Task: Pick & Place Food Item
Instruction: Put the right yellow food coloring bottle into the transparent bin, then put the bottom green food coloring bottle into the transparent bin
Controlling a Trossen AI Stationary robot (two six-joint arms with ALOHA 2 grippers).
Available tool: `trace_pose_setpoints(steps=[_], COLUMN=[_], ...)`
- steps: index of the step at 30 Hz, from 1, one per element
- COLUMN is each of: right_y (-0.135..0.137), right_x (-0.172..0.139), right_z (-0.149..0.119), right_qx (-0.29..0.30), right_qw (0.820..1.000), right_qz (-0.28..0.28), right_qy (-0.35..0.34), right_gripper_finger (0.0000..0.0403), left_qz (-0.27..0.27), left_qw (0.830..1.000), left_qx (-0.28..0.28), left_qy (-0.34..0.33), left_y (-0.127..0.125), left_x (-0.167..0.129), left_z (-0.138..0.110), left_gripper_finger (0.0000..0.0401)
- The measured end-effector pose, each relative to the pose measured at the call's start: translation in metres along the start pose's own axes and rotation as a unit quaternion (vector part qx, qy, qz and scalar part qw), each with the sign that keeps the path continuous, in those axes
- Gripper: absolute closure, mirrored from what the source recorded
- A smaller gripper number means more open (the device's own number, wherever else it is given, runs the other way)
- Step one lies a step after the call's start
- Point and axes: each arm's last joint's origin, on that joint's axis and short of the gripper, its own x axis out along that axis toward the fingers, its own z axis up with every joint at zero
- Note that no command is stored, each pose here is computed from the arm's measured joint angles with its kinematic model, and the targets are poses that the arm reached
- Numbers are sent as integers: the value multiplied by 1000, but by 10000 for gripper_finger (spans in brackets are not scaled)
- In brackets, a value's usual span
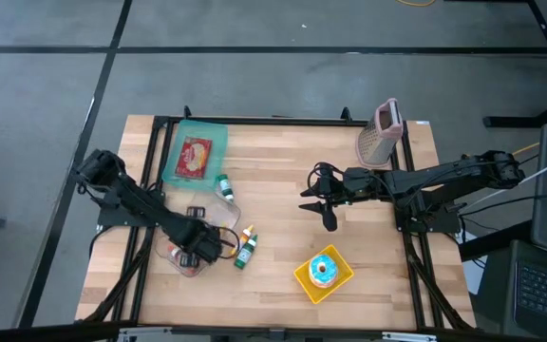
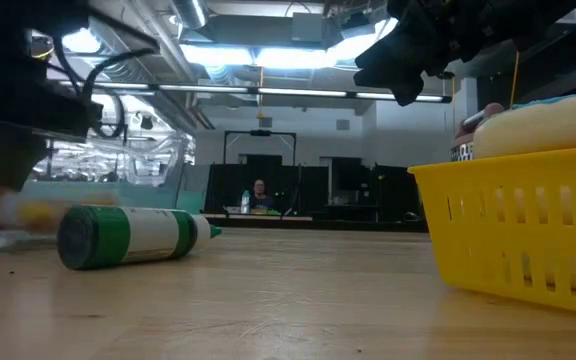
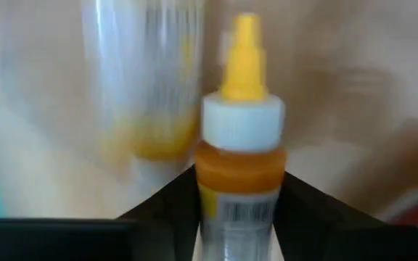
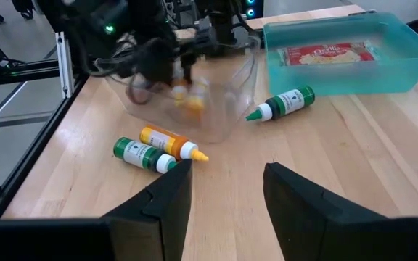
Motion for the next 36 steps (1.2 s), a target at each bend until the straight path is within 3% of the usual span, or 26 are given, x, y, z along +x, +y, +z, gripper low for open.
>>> trace_pose_setpoints(steps=[3, 6, 17, 31, 36], right_y=[0, 0, 0, 0, 0], right_x=[0, 0, 0, 0, 0], right_z=[0, 0, 0, 0, 0], right_qx=[0, 0, -1, -2, -2], right_qw=[1000, 1000, 1000, 1000, 1000], right_qz=[0, 0, 0, 0, 0], right_qy=[0, 0, 0, 0, 0], right_gripper_finger=[234, 234, 234, 234, 234], left_qz=[-4, 9, 7, 83, 54], left_qw=[1000, 1000, 1000, 986, 978], left_qx=[-10, -8, -8, -24, -75], left_qy=[-14, 17, -15, -141, -190], left_y=[0, 3, 1, 11, 25], left_x=[-7, -4, -20, -82, -104], left_z=[1, -4, 5, 38, 57], left_gripper_finger=[245, 236, 220, 204, 205])
